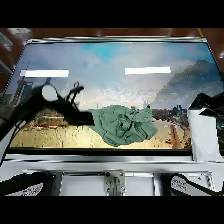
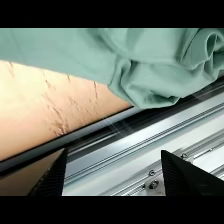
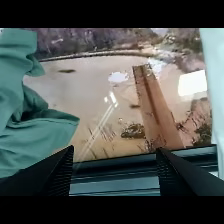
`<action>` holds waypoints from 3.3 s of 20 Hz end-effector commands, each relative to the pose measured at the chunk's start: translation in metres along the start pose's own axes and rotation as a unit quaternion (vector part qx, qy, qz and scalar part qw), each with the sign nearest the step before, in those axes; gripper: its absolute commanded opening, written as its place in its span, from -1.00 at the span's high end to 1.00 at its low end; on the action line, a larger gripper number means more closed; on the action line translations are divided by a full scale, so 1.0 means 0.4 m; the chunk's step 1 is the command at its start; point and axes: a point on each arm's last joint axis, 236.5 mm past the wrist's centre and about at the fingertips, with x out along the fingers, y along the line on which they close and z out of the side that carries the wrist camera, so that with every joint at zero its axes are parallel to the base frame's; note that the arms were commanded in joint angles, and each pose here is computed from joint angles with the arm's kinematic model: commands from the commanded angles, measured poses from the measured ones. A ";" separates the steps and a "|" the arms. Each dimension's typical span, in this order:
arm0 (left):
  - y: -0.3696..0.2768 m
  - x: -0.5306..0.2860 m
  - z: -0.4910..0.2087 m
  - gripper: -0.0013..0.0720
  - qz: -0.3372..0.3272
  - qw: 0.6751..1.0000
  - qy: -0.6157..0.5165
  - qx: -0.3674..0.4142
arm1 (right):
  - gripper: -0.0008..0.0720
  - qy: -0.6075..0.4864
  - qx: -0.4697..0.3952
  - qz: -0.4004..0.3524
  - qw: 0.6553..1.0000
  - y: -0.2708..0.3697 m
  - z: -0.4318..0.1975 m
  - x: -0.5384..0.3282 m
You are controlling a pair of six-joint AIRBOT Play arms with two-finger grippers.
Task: Fold the shirts.
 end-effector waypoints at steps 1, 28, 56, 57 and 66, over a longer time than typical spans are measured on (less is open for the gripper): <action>0.010 0.154 -0.122 -1.00 -0.073 0.993 -0.010 -0.092 | -0.76 0.027 0.014 0.037 0.999 -0.010 -0.044 0.096; -0.106 0.220 0.027 0.86 -0.090 0.990 -0.088 -0.059 | 0.33 0.092 -0.114 0.103 0.984 0.231 -0.236 0.502; -0.182 -0.902 -0.124 0.86 0.204 0.871 -0.387 0.221 | 0.78 -0.356 -0.235 0.020 0.904 0.385 -0.277 -0.621; -0.158 -0.848 -0.111 0.86 0.202 0.886 -0.360 0.209 | 0.79 -0.315 -0.230 0.036 0.920 0.392 -0.269 -0.559; 0.060 -0.405 0.191 0.86 0.137 0.915 -0.376 0.046 | 0.78 -0.224 -0.059 0.089 0.969 0.340 0.081 0.015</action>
